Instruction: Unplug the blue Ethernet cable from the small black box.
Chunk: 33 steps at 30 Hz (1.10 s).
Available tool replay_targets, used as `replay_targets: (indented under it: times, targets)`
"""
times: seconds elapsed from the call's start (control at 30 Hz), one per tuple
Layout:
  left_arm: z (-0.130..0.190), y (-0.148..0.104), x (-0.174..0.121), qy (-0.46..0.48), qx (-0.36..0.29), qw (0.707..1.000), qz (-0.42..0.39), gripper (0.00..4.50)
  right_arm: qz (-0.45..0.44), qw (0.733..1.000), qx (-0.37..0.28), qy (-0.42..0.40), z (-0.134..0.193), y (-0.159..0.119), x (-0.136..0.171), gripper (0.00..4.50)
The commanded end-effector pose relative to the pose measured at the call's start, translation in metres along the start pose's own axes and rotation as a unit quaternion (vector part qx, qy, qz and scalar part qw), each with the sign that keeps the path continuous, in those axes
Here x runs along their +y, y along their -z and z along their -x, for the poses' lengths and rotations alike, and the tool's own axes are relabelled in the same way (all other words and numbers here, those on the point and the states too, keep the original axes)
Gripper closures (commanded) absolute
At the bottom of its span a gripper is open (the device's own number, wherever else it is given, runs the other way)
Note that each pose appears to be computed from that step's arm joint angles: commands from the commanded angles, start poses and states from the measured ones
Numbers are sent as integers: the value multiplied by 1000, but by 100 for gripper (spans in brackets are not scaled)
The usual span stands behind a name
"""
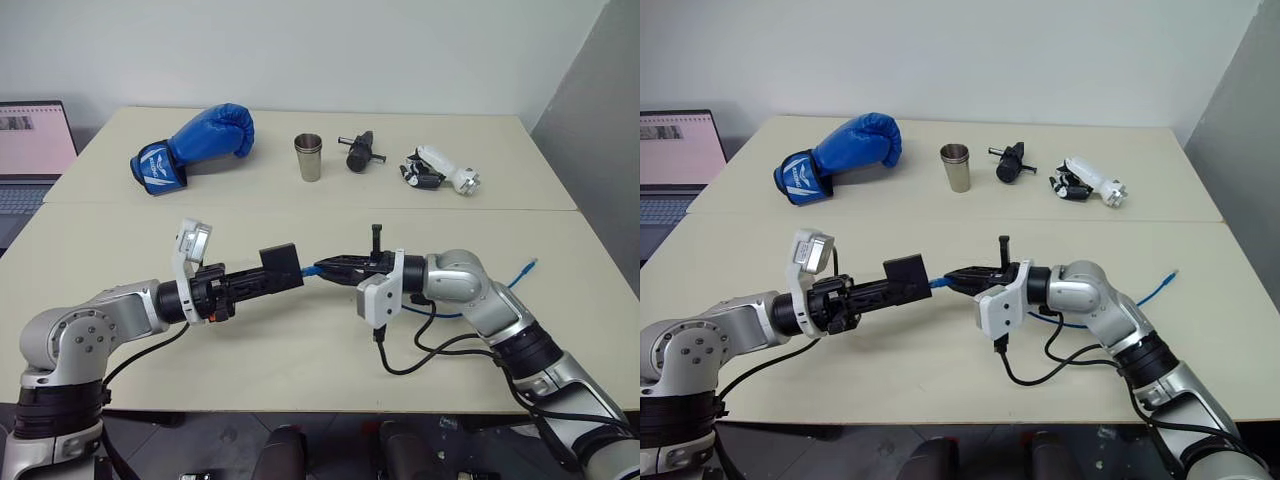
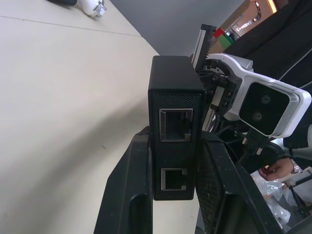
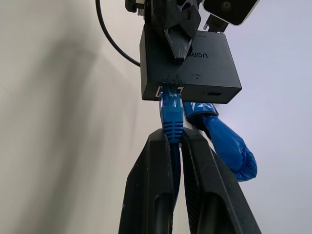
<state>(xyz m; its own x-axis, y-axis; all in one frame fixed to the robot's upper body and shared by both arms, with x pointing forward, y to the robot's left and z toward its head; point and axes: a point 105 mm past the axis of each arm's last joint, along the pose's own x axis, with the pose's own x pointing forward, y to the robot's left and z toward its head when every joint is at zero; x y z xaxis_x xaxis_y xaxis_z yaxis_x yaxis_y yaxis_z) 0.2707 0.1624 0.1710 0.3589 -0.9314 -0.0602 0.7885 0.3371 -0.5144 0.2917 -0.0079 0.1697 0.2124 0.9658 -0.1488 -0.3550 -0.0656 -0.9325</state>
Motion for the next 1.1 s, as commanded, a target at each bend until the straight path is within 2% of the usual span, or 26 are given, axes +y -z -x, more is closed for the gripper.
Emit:
replay_targets:
  times: [0.03, 0.2, 0.3, 0.37, 0.47, 0.57, 0.67, 0.9, 1.1]
  targets:
    - [2, -8, -2, 1, 9, 1000, -30, 370, 13, 999, -35, 6, 5, -19, -7, 340]
    - [0, -10, 0, 9, 39, 997, -72, 370, -24, 998, -55, -9, 19, -33, -8, 231]
    - [-1, -9, -1, 25, 68, 991, -116, 370, -129, 989, -64, 15, 26, -39, -18, 228]
    - [-1, -9, -2, 40, 86, 984, -153, 370, -235, 969, -54, 45, 28, -33, -24, 228]
    - [-1, -11, -2, 55, 103, 974, -194, 370, -367, 925, -59, 76, 25, -27, -25, 228]
    - [-2, -14, -1, 63, 104, 971, -206, 370, -426, 901, -50, 67, 22, -25, -19, 228]
    - [-3, -16, -1, 72, 105, 968, -218, 370, -532, 843, -69, 26, 20, -26, -14, 228]
    - [-4, -13, -1, 85, 110, 967, -214, 370, -575, 817, -52, -12, 18, -20, -1, 228]
    - [-5, -13, -1, 92, 112, 966, -216, 370, -578, 815, -47, -21, 4, -16, 2, 228]
